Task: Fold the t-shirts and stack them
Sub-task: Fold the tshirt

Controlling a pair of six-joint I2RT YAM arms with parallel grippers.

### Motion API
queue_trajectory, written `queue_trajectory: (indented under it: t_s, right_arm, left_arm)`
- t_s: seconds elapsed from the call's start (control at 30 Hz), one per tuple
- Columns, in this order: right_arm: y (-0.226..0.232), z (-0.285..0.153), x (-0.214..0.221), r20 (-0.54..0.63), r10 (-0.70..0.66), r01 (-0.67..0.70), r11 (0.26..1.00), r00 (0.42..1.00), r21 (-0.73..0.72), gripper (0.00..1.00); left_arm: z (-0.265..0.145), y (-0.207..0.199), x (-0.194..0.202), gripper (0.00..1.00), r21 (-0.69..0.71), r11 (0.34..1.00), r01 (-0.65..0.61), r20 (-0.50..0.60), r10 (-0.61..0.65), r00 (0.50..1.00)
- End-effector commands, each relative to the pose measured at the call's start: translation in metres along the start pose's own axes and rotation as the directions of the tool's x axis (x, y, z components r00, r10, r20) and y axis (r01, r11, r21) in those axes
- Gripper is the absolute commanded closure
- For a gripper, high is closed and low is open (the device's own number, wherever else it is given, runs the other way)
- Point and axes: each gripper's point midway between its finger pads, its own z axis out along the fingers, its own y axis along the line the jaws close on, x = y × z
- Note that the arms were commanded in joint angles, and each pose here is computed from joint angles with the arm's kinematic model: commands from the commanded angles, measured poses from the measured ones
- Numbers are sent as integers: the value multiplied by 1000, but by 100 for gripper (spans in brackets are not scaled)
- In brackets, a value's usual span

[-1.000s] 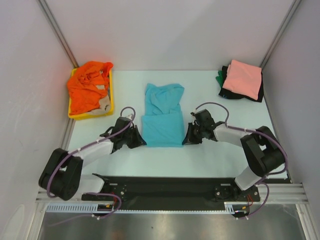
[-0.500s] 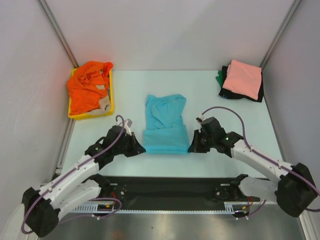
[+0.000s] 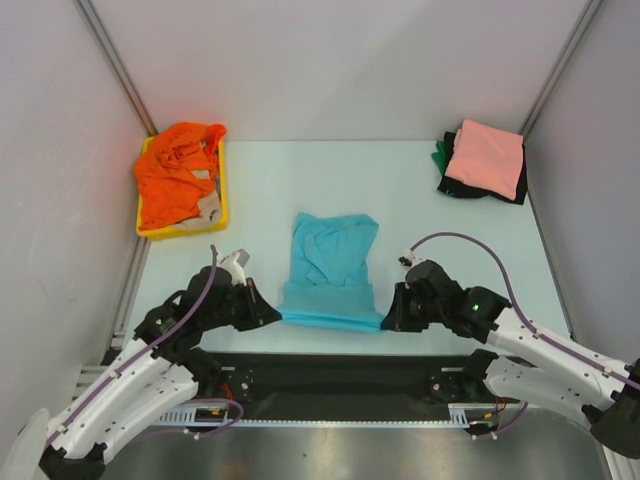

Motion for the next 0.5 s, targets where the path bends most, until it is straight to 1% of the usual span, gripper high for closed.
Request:
queue_trajectory:
  t_s: [0.0,0.03,0.1,0.13,0.17,0.3,0.33,0.37,0.4,0.43,0.47]
  right_arm:
    - [-21,-11,-1,20,22,-24,992,1000,127,100]
    - [-20,-12,-3,18,13,-16,991,1000,132,100]
    - [-18,-17,-18,64,-6,-4,988,998,155,100]
    - [-18,-17,-21,67,-20,8,986,998,169,100]
    - [-19,-17,-26,69,-27,14,983,997,186,100]
    - [-19,-14,-54,107,-61,37,976,992,213,100]
    - [-15,-17,-65,127,-64,37,978,990,204,100]
    - [-22,-14,-79,140,-67,34,975,988,222,100]
    - [-20,-14,-85,142,-66,35,977,988,211,100]
    - [-15,-17,-98,161,-69,35,979,985,202,100]
    - [-18,-19,-112,184,-75,36,977,980,209,100]
  left_arm:
    - [-19,-4,-12,100,-33,999,-7,41,9,999]
    - [-20,-8,-16,100,-31,999,-12,50,13,999]
    - [-20,-13,-23,100,-32,999,-34,60,36,998]
    - [-22,-19,-29,100,-22,999,-44,74,46,996]
    - [-19,-18,-33,100,-44,998,-49,72,52,996]
    - [-15,-32,-57,99,-58,994,-95,110,101,989]
    - [-16,-39,-65,100,-49,993,-106,129,112,985]
    - [-9,-42,-70,100,-60,992,-109,125,115,985]
    - [-8,-42,-76,99,-73,989,-128,133,137,982]
    - [-10,-50,-87,100,-74,988,-137,155,147,977]
    - [-9,-49,-94,100,-96,986,-137,161,151,975]
